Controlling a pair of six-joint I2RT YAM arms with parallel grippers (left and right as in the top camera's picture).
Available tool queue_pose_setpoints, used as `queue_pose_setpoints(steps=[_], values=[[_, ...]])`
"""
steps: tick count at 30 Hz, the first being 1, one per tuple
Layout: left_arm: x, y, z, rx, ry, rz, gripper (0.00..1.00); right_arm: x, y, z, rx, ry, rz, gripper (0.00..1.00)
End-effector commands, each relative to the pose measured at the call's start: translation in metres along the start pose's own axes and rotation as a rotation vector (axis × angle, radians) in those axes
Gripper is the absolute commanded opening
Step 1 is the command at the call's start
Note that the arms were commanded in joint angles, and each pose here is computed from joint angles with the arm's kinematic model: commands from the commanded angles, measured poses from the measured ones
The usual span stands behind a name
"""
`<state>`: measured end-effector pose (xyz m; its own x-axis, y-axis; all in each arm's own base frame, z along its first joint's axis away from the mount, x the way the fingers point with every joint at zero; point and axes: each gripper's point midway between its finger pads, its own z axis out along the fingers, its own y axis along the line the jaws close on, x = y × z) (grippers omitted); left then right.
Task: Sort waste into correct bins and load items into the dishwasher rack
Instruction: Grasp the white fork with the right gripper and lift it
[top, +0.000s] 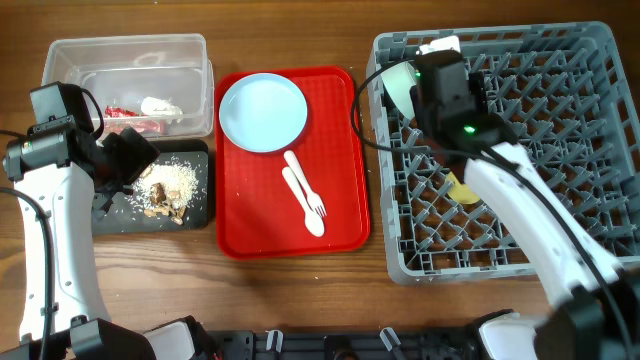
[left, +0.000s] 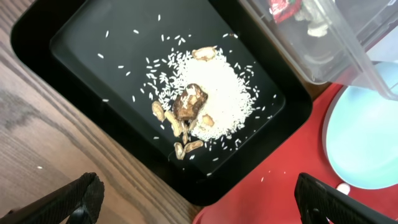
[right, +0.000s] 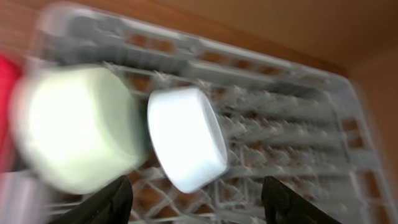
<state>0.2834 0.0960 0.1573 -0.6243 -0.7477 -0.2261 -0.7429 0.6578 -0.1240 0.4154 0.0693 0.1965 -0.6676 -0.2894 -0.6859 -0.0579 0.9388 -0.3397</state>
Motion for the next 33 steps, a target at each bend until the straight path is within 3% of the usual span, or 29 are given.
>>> queue_pose_setpoints(steps=[1,3,5,9,15,22,33], values=[[-0.001,-0.001,-0.007,0.019,-0.016,-0.016,1.00,-0.013,0.085,-0.061,-0.609,-0.041,0.116,0.68],[0.000,-0.003,-0.007,0.026,-0.010,-0.014,1.00,-0.002,0.123,-0.090,-0.873,0.014,0.097,0.68],[0.000,-0.003,-0.006,0.027,-0.006,-0.014,1.00,0.019,0.146,-0.100,-0.925,0.079,0.012,0.68],[0.001,-0.004,-0.006,0.030,-0.004,-0.014,1.00,0.069,0.205,-0.095,-0.925,0.228,-0.196,0.68],[0.002,-0.005,-0.006,0.040,0.002,-0.014,1.00,0.140,0.250,-0.048,-0.746,0.405,-0.398,0.67],[0.002,-0.005,-0.006,0.040,0.001,-0.014,1.00,0.138,0.260,-0.015,-0.636,0.369,-0.343,0.60],[0.002,-0.005,-0.006,0.040,0.002,-0.014,1.00,0.156,0.267,-0.009,-0.620,0.409,-0.388,0.60]])
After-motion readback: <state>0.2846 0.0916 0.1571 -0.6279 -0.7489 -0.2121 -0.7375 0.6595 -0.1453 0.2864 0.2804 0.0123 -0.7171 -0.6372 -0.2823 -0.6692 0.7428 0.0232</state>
